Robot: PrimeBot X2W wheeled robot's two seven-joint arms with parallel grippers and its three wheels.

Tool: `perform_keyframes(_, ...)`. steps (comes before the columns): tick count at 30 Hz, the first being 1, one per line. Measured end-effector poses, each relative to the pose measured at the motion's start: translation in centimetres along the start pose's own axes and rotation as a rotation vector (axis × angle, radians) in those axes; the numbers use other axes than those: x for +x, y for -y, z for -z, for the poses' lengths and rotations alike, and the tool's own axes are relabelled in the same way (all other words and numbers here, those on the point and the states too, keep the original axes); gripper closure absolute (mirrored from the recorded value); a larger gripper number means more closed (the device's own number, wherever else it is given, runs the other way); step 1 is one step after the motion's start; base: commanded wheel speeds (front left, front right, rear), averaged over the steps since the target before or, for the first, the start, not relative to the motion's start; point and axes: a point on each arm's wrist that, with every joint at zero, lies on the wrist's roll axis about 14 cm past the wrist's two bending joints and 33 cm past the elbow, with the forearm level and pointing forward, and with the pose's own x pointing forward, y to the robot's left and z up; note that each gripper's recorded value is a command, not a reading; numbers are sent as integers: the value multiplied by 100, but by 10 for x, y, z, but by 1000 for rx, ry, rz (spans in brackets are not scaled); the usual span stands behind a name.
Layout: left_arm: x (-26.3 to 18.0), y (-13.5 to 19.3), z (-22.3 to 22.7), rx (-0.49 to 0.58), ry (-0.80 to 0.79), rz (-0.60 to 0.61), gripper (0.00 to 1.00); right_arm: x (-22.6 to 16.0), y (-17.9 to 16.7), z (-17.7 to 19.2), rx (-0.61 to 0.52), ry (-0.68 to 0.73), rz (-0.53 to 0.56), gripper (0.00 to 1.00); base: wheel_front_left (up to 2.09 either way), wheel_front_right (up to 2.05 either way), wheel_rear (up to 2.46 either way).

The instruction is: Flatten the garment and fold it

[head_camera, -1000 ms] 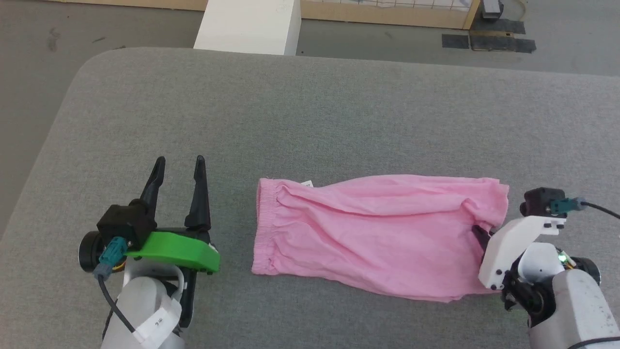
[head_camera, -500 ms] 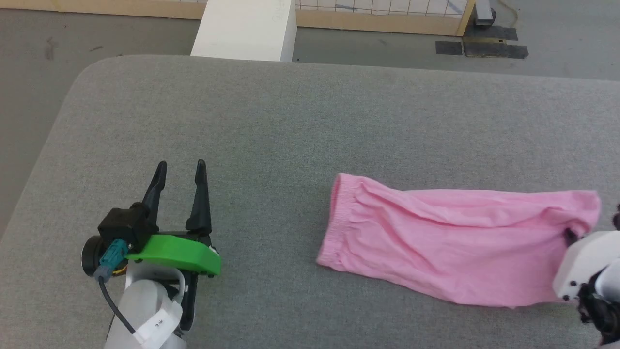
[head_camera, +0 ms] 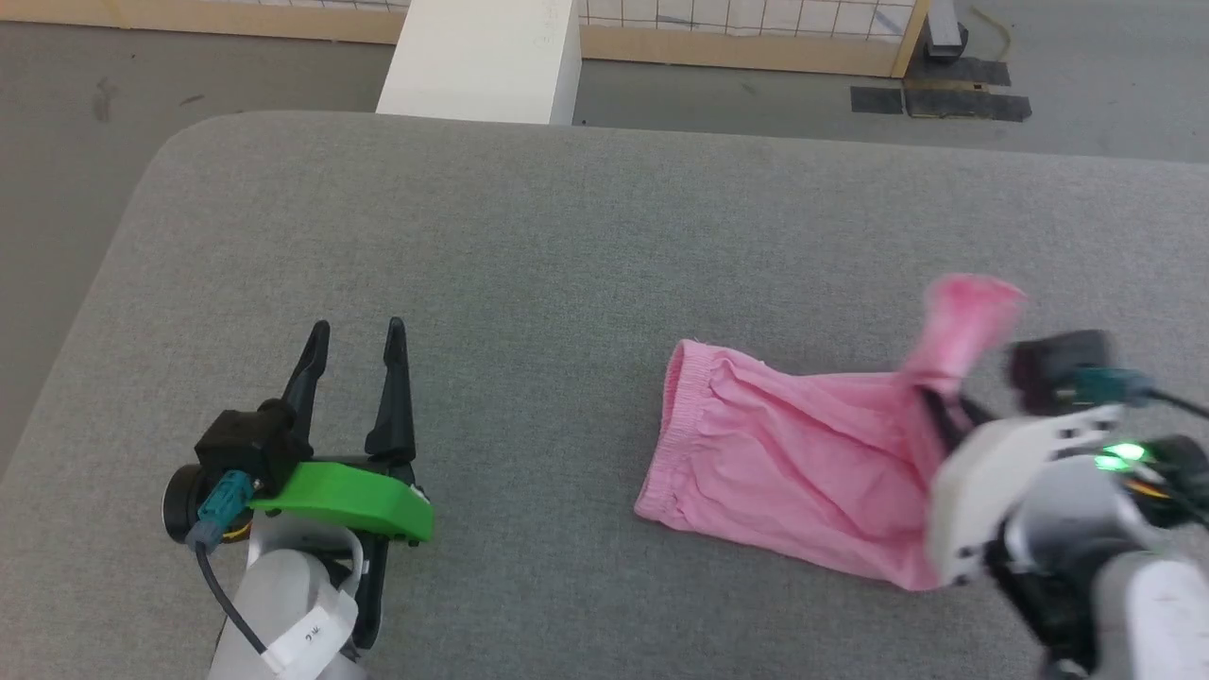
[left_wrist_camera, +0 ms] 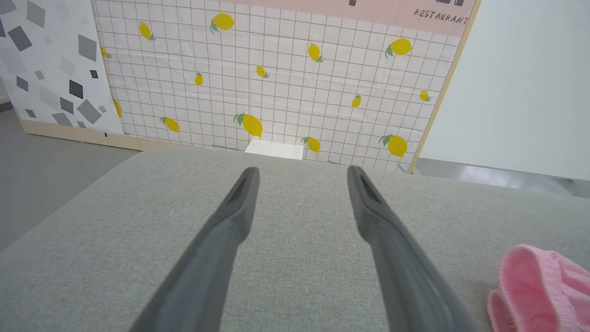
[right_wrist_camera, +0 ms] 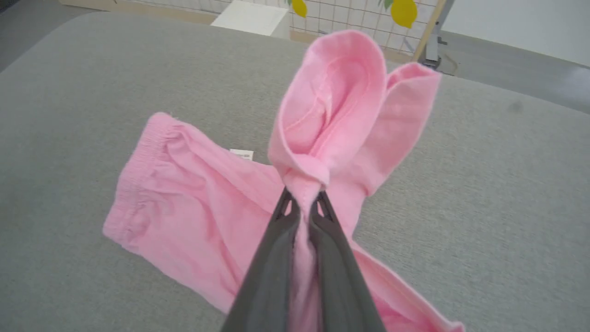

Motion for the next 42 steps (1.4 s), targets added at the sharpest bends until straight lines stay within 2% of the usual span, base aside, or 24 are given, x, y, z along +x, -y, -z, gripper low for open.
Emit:
perform_keyframes(8,-4,-5,1,6,-7,-13,0,28,-85,2,-127,-36,-238,100,0,0,0)
perform_keyframes(17,-10,-18,10,12,-34,-47,0,55,-141,50,-159,-211,-425,100,0,0,0)
perform_keyframes(18,-10,-19,11,9,-37,-49,0,57,-144,53,-156,-223,-437,90,0,0,0)
perform_keyframes(19,-10,-19,12,7,-40,-51,0,59,-147,56,-148,-237,-452,59,0,0,0)
perform_keyframes(20,-10,-19,13,8,-43,-51,0,61,-151,59,-145,-250,-465,0,0,0,0)
perform_keyframes(24,-10,-19,16,2,-50,-50,0,60,-164,64,-81,-269,-526,0,0,0,0)
perform_keyframes(26,-8,-15,16,-2,-48,-41,0,54,-174,47,5,-199,-578,0,0,0,0)
perform_keyframes(29,-6,-12,14,-5,-42,-35,0,47,-175,5,114,-33,-610,0,0,0,0)
perform_keyframes(32,-4,-8,12,-9,-34,-25,0,32,-161,-48,254,194,-616,0,0,0,0)
perform_keyframes(34,-2,-5,11,-10,-29,-17,0,24,-141,-68,327,304,-578,0,0,0,0)
perform_keyframes(37,0,0,8,-11,-19,-4,0,18,-96,-75,397,411,-452,0,0,0,0)
perform_keyframes(42,4,9,3,-16,-3,23,0,9,-16,-48,485,475,-197,0,0,0,0)
